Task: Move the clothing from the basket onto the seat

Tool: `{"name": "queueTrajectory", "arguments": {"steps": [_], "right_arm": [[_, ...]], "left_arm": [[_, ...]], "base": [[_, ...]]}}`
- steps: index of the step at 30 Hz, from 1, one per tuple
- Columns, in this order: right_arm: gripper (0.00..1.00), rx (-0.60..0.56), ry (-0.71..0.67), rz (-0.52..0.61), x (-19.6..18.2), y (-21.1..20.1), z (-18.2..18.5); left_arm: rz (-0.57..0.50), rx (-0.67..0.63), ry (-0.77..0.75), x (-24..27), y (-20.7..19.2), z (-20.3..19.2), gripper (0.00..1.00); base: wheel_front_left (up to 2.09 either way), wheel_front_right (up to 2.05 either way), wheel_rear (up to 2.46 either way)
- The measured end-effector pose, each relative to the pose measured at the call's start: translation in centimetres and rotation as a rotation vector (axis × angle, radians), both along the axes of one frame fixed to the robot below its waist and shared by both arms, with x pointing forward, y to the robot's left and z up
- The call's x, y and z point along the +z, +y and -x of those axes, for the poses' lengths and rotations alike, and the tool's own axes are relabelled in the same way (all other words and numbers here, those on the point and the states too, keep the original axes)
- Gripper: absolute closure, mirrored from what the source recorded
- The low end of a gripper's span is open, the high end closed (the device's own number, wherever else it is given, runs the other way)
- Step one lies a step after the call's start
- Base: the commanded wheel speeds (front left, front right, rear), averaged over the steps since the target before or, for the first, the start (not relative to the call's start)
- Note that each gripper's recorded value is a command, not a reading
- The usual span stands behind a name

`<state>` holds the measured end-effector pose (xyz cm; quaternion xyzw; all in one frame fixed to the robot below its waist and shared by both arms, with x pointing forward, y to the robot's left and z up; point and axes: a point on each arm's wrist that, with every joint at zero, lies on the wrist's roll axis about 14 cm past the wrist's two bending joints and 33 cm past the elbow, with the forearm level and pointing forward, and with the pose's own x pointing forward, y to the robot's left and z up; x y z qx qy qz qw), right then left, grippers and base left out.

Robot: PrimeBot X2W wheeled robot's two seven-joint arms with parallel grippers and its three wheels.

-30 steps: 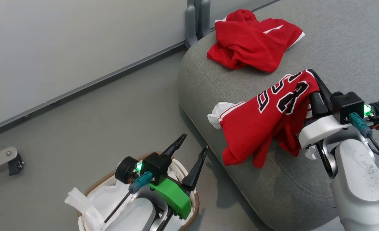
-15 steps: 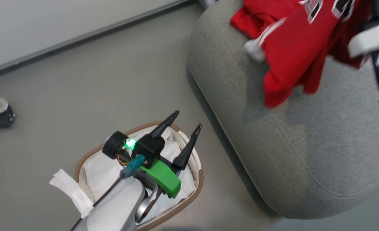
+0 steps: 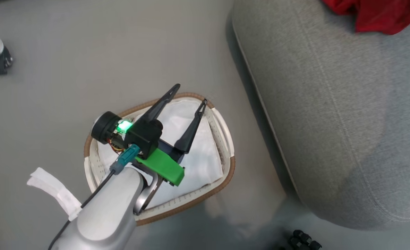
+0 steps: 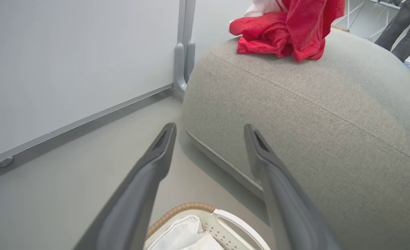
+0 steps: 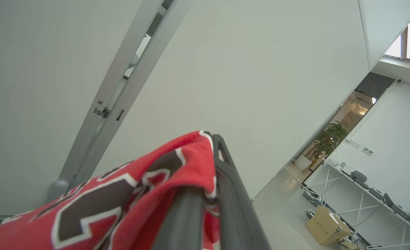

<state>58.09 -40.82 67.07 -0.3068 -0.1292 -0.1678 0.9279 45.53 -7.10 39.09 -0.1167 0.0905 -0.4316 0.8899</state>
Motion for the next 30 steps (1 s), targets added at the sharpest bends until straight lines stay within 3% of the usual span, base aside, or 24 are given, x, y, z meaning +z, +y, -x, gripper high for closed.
{"name": "queueTrajectory", "arguments": {"steps": [9, 16, 17, 19, 21, 30], "right_arm": [[1.00, -0.016, 0.338, -0.136, -17.6, 1.2, -0.1], [1.00, -0.039, 0.429, -0.209, -22.2, 1.7, 2.9], [0.89, -0.037, 0.425, -0.213, -22.2, 1.9, 3.1], [0.57, -0.037, 0.420, -0.217, -22.0, 2.1, 3.5], [0.00, -0.038, 0.422, -0.218, -22.0, 2.2, 4.3], [0.00, -0.025, 0.428, -0.225, -21.2, 3.1, 7.3]], "left_arm": [[-0.039, 0.077, 0.077, -4.5, 2.8, -1.4, 0.00], [-0.039, 0.070, 0.089, -4.9, 2.5, -1.1, 0.00], [-0.039, 0.070, 0.089, -4.9, 2.5, -1.0, 0.00], [-0.041, 0.065, 0.088, -4.8, 2.4, -0.8, 0.00], [-0.042, 0.057, 0.078, -4.4, 2.2, -0.7, 0.00], [-0.006, 0.069, 0.052, -1.5, 1.6, -0.2, 0.00]], "base": [[0.00, 0.00, 0.00], [0.00, 0.00, 0.00], [0.00, 0.00, 0.00], [0.00, 0.00, 0.00], [0.00, 0.00, 0.00], [0.00, 0.00, 0.00]]}}
